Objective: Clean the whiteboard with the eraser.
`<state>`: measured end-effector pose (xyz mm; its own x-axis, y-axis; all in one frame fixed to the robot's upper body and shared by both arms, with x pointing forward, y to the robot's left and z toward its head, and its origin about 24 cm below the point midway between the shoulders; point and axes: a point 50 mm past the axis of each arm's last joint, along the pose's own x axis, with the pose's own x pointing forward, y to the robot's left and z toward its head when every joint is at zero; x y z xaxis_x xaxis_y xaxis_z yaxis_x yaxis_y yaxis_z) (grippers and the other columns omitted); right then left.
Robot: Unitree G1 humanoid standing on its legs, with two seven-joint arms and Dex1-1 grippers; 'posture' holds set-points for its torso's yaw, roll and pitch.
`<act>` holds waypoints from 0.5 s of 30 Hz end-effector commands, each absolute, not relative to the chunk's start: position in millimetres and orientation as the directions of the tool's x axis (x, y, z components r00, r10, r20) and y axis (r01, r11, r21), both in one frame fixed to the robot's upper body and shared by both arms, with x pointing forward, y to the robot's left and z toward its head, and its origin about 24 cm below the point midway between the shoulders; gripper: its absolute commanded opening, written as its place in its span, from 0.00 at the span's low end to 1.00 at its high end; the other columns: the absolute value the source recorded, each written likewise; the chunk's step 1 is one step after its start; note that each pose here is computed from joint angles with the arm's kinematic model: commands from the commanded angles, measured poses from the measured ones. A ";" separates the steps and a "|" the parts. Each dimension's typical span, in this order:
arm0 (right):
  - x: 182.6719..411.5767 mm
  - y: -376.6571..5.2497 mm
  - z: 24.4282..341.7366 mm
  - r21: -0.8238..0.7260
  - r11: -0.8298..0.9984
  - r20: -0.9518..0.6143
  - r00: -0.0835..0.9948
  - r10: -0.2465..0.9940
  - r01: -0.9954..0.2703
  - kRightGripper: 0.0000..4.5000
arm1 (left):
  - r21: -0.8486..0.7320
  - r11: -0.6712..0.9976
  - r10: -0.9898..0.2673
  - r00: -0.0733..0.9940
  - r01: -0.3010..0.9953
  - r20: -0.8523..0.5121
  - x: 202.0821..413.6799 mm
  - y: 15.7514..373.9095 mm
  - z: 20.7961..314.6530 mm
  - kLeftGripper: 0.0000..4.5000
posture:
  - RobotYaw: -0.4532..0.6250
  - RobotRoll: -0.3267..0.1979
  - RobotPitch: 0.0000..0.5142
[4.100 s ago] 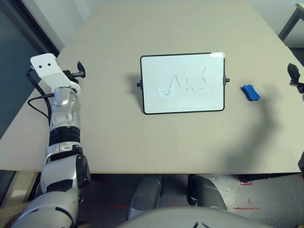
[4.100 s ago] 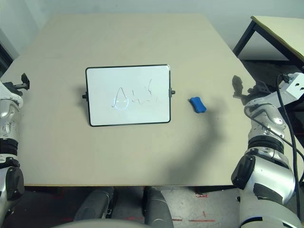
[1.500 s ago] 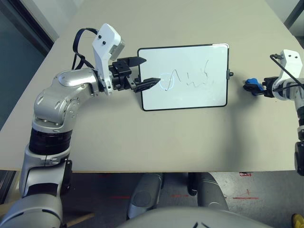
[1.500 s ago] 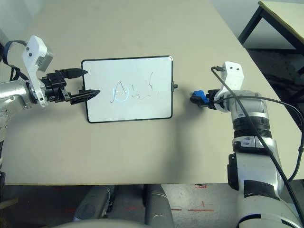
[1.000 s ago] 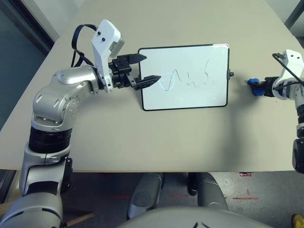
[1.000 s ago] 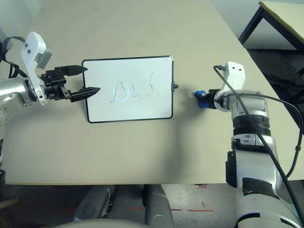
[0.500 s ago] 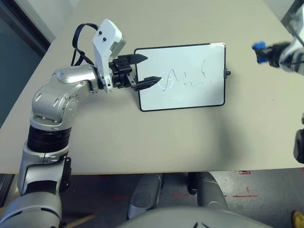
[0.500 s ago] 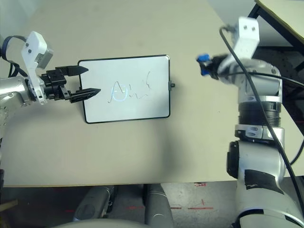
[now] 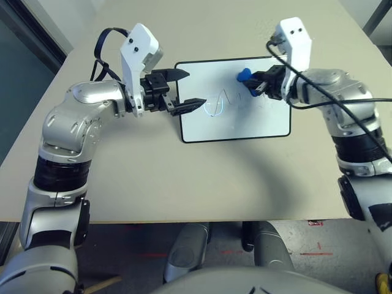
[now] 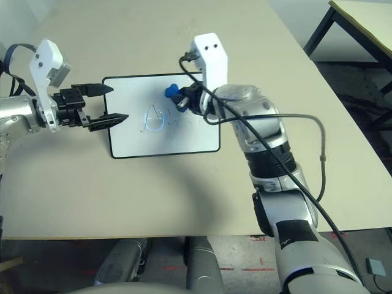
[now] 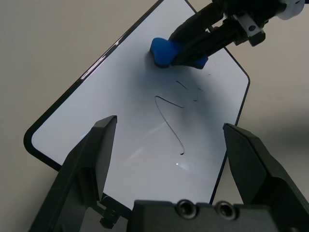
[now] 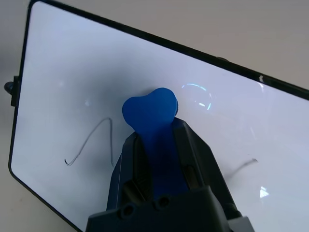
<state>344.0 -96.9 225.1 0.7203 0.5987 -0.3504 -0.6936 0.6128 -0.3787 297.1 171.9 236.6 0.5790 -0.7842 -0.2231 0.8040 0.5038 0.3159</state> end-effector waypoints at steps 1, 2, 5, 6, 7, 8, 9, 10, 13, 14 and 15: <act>342.5 -80.0 222.3 -0.424 0.546 -0.373 0.689 0.622 -0.723 0.19 | 0.320 0.494 -0.779 0.575 0.809 -0.251 297.6 172.6 233.0 1.00 | 0.60 0.62 0.25; 341.4 -75.1 220.8 -0.434 0.526 -0.381 0.678 0.629 -0.731 0.19 | 0.320 0.494 -0.778 0.575 0.808 -0.253 297.5 172.8 232.5 1.00 | 0.60 0.62 0.25; 337.1 -61.5 216.1 -0.453 0.471 -0.406 0.646 0.647 -0.757 0.19 | 0.318 0.494 -0.776 0.576 0.809 -0.258 297.0 173.6 231.2 1.00 | 0.61 0.62 0.25; 335.2 -56.5 214.5 -0.459 0.450 -0.414 0.633 0.654 -0.766 0.19 | 0.317 0.494 -0.776 0.576 0.809 -0.259 296.9 173.8 230.8 1.00 | 0.61 0.62 0.26; 333.9 -53.3 213.6 -0.464 0.436 -0.420 0.625 0.658 -0.771 0.19 | 0.317 0.494 -0.775 0.575 0.809 -0.260 296.7 174.0 230.6 1.00 | 0.61 0.62 0.26; 332.5 -50.4 212.8 -0.465 0.426 -0.424 0.617 0.663 -0.776 0.19 | 0.317 0.494 -0.775 0.575 0.810 -0.261 296.6 173.9 230.4 1.00 | 0.61 0.62 0.26; 330.1 -44.8 211.0 -0.468 0.403 -0.434 0.601 0.671 -0.787 0.19 | 0.315 0.494 -0.776 0.574 0.810 -0.262 296.4 173.7 230.0 1.00 | 0.61 0.62 0.27; 328.2 -40.0 209.4 -0.473 0.382 -0.442 0.589 0.677 -0.794 0.19 | 0.313 0.494 -0.776 0.574 0.811 -0.263 296.2 173.5 229.6 1.00 | 0.61 0.62 0.27; 324.8 -30.7 204.7 -0.495 0.328 -0.464 0.564 0.683 -0.804 0.19 | 0.310 0.494 -0.776 0.572 0.812 -0.264 295.7 173.0 228.9 1.00 | 0.61 0.62 0.27; 324.8 -29.0 202.5 -0.500 0.318 -0.469 0.561 0.682 -0.805 0.19 | 0.309 0.493 -0.777 0.572 0.813 -0.264 295.5 172.9 228.9 1.00 | 0.61 0.62 0.28; 325.7 -28.2 199.0 -0.503 0.310 -0.476 0.558 0.680 -0.806 0.19 | 0.308 0.493 -0.777 0.571 0.813 -0.264 295.4 172.4 228.8 1.00 | 0.61 0.62 0.28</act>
<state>327.3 -35.1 199.9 0.5714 0.6740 -0.4682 -0.8060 0.3533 -0.4750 296.8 173.3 234.2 0.5785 -0.7819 -0.2324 0.8058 0.5035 0.3117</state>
